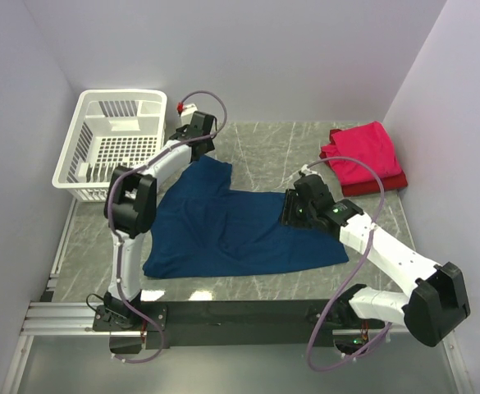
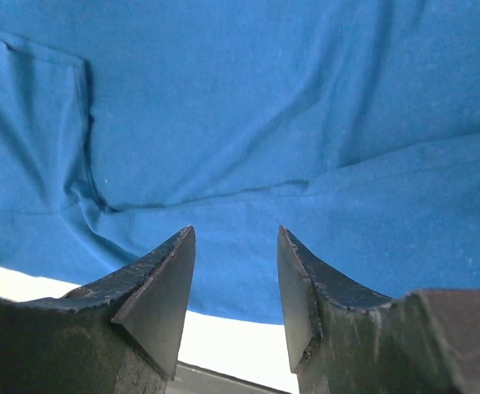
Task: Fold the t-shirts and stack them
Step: Fold the tshirt
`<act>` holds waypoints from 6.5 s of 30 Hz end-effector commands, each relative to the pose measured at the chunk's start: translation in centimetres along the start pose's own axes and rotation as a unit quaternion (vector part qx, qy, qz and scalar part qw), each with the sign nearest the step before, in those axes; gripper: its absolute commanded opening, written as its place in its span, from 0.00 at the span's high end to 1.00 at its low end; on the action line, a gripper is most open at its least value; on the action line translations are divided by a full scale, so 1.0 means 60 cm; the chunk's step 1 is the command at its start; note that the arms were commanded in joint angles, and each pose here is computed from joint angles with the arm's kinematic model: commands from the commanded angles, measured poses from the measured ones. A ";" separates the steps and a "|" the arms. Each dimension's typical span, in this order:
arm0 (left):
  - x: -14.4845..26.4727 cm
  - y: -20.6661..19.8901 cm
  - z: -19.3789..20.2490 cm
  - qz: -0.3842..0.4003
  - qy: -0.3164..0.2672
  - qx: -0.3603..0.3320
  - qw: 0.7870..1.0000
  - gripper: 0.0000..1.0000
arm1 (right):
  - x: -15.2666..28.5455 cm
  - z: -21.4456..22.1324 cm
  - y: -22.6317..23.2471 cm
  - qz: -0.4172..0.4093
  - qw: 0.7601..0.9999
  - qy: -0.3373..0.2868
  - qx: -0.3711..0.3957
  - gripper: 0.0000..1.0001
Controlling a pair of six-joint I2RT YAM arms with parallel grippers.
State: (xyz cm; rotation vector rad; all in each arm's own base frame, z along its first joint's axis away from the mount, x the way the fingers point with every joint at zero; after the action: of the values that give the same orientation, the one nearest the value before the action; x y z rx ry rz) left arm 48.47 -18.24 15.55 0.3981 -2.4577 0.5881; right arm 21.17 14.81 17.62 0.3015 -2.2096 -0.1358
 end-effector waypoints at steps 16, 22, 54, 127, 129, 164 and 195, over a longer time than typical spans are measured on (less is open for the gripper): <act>-0.126 0.013 0.032 -0.026 0.031 -0.019 0.999 0.44 | 0.037 -0.018 0.013 -0.060 0.997 -0.056 -0.001 0.48; -0.144 0.017 0.044 -0.030 0.041 -0.026 0.998 0.44 | 0.040 -0.008 0.010 -0.065 0.996 -0.058 -0.005 0.48; -0.075 0.023 0.024 0.027 0.045 -0.019 0.998 1.00 | -0.048 -0.111 -0.117 0.138 0.987 -0.066 -0.057 0.49; 0.046 0.049 -0.010 0.072 0.049 -0.007 0.996 1.00 | -0.255 -0.167 -0.285 0.274 0.947 0.075 -0.153 0.66; 0.048 0.051 -0.012 0.070 0.047 -0.008 0.996 1.00 | -0.254 -0.164 -0.285 0.273 0.947 0.076 -0.153 0.81; 0.336 0.263 0.076 0.091 0.016 0.137 0.986 1.00 | -0.044 -0.048 -0.214 0.260 0.963 0.017 -0.067 1.00; 0.436 0.369 0.109 0.066 0.003 0.243 0.968 1.00 | 0.020 -0.014 -0.222 0.301 0.950 0.005 -0.083 1.00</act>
State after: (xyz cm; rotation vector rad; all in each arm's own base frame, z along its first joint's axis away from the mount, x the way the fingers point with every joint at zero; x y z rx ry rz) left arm 16.52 -6.40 19.38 0.4063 -2.3478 1.2122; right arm 23.72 2.05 15.66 -0.4246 -2.1428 0.0121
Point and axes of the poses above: each gripper's point midway between its finger pads, its own x axis back along the fingers, its own y axis along the line the jaws close on, z = x × y, the point moved 7 cm from there along x, back along the fingers, and after that the axes turned 11 degrees about x, right-handed, at the moved point
